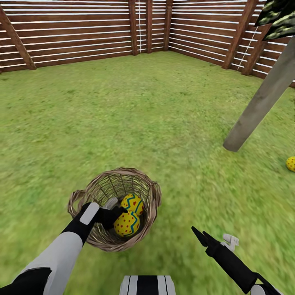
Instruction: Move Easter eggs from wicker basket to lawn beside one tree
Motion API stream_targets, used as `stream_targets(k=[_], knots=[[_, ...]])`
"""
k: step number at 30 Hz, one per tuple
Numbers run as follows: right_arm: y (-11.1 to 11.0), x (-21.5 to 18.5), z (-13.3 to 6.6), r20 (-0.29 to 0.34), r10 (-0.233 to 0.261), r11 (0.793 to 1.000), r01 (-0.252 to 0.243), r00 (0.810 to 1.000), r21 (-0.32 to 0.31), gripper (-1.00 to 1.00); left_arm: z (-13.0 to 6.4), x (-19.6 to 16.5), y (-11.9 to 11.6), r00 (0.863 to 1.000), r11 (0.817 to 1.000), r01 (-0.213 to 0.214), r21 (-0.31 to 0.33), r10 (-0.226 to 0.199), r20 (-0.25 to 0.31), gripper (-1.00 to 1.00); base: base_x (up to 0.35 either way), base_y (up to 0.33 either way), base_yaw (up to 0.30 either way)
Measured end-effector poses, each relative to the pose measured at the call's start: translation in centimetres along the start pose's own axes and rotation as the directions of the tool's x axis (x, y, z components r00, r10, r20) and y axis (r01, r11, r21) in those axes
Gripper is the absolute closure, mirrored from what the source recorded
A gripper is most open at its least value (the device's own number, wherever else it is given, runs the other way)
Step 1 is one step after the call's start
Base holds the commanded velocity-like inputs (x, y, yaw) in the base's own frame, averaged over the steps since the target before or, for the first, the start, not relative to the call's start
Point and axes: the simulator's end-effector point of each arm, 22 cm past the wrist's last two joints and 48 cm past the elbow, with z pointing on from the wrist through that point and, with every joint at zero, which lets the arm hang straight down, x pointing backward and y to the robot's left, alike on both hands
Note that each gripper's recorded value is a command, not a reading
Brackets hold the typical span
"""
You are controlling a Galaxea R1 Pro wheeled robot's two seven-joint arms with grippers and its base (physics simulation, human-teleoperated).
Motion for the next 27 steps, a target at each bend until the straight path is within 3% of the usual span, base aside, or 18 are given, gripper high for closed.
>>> stream_targets(k=[9, 27], knots=[[0.3, -0.2, -0.1, 0.006, -0.004, 1.0, 0.004, 1.0, -0.005, -1.0, -0.4, -0.1, -0.3, 1.0, 1.0, -0.004, 0.003, 0.004, 0.005, 1.0, 0.0, 0.0, 0.0], [2.4, -2.0, -0.8, 0.046, -0.031, 0.999, 0.033, 0.998, -0.041, -1.0, -3.3, -0.9, -2.5, 0.999, 0.999, -0.032, 0.034, 0.03, 0.043, 1.0, 0.0, 0.0, 0.0]])
